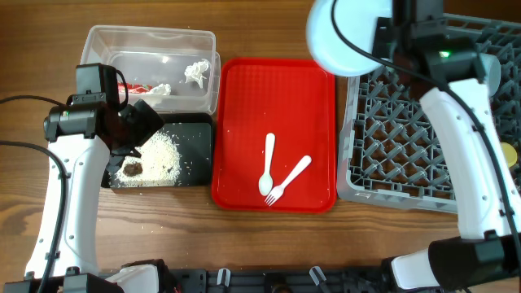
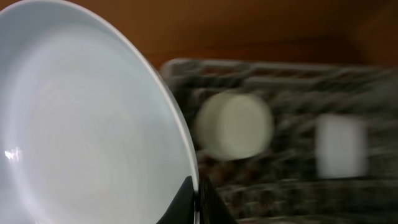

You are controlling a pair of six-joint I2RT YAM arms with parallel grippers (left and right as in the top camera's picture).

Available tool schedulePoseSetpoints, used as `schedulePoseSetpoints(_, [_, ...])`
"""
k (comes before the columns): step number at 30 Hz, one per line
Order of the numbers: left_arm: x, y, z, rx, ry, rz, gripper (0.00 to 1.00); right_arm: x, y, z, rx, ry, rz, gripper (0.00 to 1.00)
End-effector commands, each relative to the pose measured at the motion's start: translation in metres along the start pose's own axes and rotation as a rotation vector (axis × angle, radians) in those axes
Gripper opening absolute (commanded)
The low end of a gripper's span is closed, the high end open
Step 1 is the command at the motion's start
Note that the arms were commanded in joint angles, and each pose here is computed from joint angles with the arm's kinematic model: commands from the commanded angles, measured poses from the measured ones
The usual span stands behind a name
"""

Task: Sort waste into correct bins and load items into the dishwasher rack
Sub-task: 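Lift the light-blue plate and carry it into the rack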

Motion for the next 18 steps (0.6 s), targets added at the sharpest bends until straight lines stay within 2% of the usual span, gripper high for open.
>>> schedulePoseSetpoints(1, [0.001, 0.0, 0.001, -0.001, 0.01, -0.001, 1.0, -0.06, 0.002, -0.007, 0.085, 0.162, -0.392, 0.04])
schedulePoseSetpoints(8, [0.001, 0.0, 0.001, -0.002, 0.01, -0.002, 1.0, -0.111, 0.019, -0.034, 0.253, 0.15, -0.758, 0.04])
schedulePoseSetpoints(18, [0.0, 0.0, 0.002, -0.006, 0.01, -0.007, 1.0, -0.122, -0.003, -0.092, 0.401, 0.097, -0.858, 0.04])
Point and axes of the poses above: each gripper's point midway between its finger pads, its own y axis back along the fingers, its own x axis along the line the jaws close on, z = x × y, the point moved 6 cm from there along y, back along the fingers, and after that the axes turned 11 degrees about y, right-handed, at the moved point
